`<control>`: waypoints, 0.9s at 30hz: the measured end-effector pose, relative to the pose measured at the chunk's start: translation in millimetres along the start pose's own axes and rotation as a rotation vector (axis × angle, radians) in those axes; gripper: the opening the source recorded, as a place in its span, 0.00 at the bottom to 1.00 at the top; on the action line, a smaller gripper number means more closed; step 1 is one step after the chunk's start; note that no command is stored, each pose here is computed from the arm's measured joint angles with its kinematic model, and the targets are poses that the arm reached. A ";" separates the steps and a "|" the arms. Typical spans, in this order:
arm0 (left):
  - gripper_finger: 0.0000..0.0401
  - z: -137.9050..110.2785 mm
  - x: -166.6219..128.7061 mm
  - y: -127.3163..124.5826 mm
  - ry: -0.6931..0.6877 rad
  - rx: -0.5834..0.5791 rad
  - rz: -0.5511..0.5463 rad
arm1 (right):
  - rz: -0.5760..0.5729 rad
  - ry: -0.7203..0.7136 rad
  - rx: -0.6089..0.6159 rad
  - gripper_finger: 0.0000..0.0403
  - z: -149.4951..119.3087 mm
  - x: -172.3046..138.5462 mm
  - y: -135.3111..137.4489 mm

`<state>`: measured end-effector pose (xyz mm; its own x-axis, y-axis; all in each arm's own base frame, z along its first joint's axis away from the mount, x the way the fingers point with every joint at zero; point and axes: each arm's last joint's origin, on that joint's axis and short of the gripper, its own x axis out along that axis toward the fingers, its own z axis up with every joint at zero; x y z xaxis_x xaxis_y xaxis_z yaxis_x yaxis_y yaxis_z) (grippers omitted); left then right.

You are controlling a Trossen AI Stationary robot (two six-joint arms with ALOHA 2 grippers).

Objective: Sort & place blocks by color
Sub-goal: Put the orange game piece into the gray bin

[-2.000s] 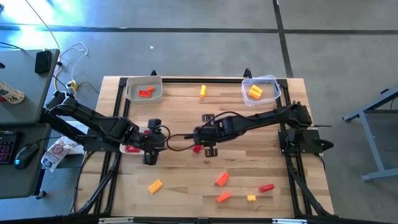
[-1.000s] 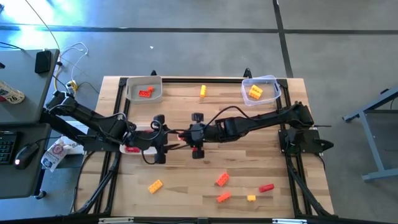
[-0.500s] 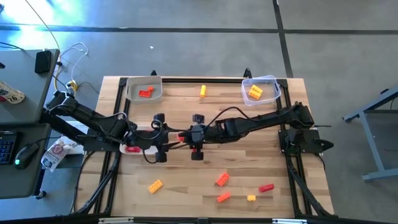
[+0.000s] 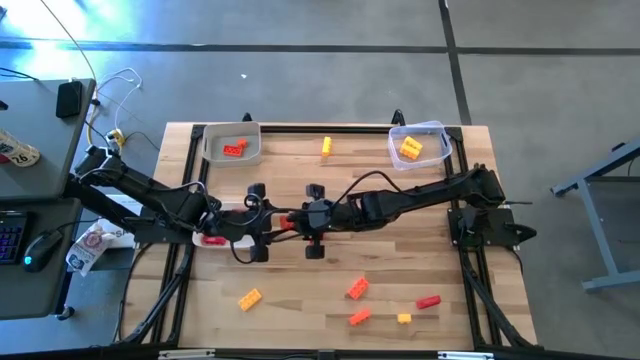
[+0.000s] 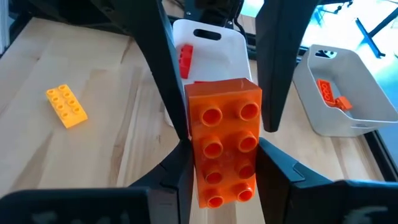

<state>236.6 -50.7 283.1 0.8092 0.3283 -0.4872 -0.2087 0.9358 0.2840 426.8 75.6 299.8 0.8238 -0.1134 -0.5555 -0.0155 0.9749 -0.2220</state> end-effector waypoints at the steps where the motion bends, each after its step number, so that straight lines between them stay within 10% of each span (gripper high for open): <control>1: 0.47 0.0 0.0 0.0 0.000 0.000 0.000 | -0.001 0.000 0.000 0.26 0.0 0.0 0.0; 15: 0.27 0.1 0.2 -0.3 -0.001 0.019 -0.007 | -0.003 0.014 0.000 0.27 -1.4 0.0 0.0; 27: 0.27 -12.1 3.0 8.1 0.120 0.100 0.066 | 0.006 0.074 0.047 0.58 -7.3 -0.2 0.4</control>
<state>230.7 -40.5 274.0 0.7231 0.4073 -0.5578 -0.1987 0.8962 0.3967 422.5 74.6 293.9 0.7797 -0.1195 -0.6146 0.0077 0.9834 -0.1813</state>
